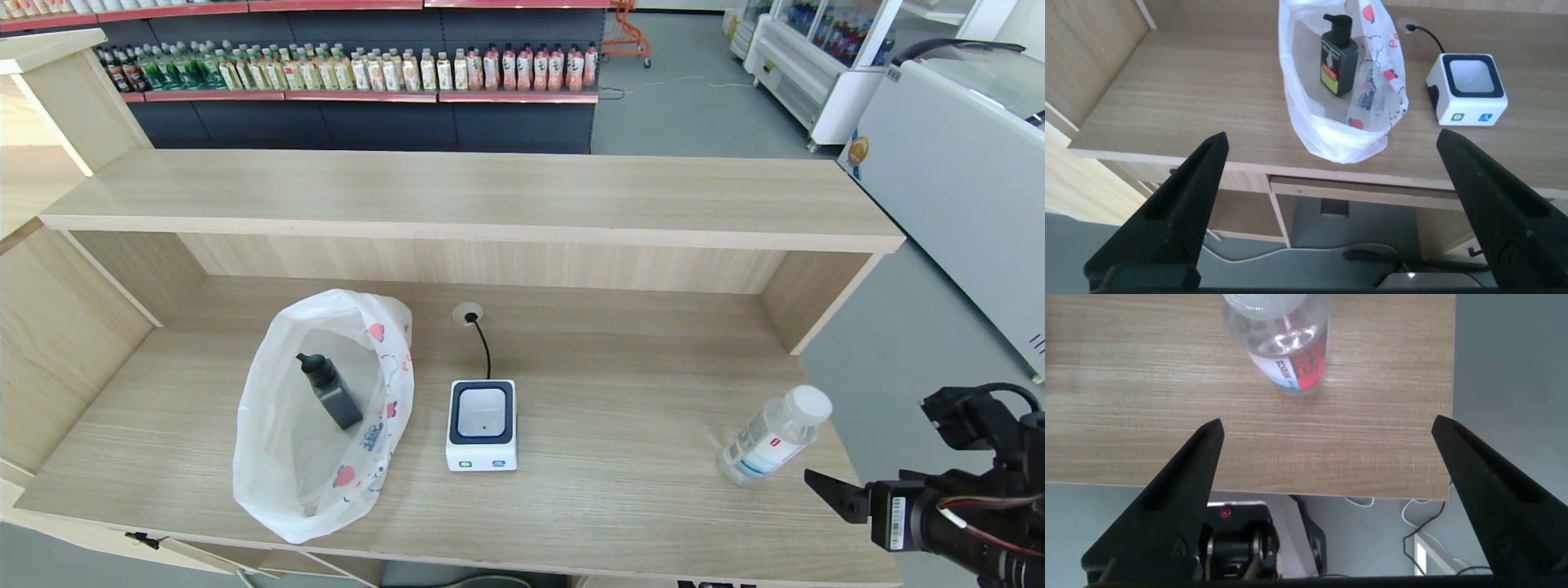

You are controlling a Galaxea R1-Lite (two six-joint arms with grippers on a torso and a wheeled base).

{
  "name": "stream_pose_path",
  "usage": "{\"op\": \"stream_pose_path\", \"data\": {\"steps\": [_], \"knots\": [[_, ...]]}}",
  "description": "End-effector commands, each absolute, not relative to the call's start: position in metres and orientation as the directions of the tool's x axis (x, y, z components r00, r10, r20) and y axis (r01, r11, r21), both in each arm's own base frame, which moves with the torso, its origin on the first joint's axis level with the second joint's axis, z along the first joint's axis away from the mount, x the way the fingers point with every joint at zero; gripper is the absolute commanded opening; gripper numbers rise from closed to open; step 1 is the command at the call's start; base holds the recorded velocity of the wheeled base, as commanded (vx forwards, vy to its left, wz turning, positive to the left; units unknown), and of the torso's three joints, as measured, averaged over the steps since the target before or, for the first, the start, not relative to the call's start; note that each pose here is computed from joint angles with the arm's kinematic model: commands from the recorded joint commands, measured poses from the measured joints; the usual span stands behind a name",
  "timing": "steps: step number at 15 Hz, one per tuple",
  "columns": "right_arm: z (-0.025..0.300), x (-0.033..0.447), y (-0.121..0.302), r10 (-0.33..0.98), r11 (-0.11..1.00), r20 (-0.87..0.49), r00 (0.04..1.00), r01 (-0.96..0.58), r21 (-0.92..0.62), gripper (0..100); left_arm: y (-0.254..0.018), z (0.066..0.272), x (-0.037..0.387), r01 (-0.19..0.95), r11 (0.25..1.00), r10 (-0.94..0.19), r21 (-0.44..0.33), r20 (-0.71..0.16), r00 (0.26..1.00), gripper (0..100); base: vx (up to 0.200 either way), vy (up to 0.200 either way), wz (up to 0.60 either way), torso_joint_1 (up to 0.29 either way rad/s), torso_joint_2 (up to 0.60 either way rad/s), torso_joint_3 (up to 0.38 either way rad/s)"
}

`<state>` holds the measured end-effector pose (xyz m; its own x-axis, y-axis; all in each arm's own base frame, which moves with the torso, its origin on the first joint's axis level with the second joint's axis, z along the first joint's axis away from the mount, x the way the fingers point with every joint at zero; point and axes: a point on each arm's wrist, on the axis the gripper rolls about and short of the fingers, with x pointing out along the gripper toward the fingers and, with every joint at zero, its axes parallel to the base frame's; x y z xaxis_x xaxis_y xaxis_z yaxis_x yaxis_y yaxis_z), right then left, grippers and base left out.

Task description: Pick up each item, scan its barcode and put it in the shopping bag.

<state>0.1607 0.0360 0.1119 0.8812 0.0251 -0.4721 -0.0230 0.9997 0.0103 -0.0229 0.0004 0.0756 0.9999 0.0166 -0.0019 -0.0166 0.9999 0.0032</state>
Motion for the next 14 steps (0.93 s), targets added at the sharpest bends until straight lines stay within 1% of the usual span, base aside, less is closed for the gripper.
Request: {"op": "stream_pose_path", "data": {"steps": [1,2,8,11,12,14], "knots": [[0.098,0.175,0.040,0.020,0.999,-0.515,0.857,-0.043,-0.033,100,0.000,0.076,-0.023,-0.017,1.000,0.017,0.003,-0.002,1.000,100,0.000,0.000,0.00,0.000,0.00,0.000],[0.094,0.182,0.041,0.021,0.997,-0.513,0.858,-0.059,-0.057,100,0.000,0.076,-0.023,-0.017,1.000,0.017,0.003,-0.002,1.000,100,0.000,0.000,0.00,0.000,0.00,0.000],[0.080,0.200,0.046,0.032,0.994,-0.512,0.858,-0.083,-0.076,100,0.000,0.076,-0.023,-0.017,1.000,0.017,0.003,-0.002,1.000,100,0.000,0.000,0.00,0.000,0.00,0.000],[0.078,0.207,0.049,0.088,0.986,-0.489,0.868,-0.145,-0.080,100,0.000,0.076,-0.023,-0.017,1.000,0.017,0.003,-0.002,1.000,100,0.000,0.000,0.00,0.000,0.00,0.000],[0.078,0.208,0.050,0.125,0.982,-0.483,0.867,-0.178,-0.064,100,0.000,0.076,-0.023,-0.017,1.000,0.017,0.003,-0.002,1.000,100,0.000,0.000,0.00,0.000,0.00,0.000],[0.076,0.212,0.049,0.140,0.981,-0.477,0.868,-0.187,-0.052,100,0.000,0.076,-0.023,-0.017,1.000,0.017,0.003,-0.002,1.000,100,0.000,0.000,0.00,0.000,0.00,0.000]]}}
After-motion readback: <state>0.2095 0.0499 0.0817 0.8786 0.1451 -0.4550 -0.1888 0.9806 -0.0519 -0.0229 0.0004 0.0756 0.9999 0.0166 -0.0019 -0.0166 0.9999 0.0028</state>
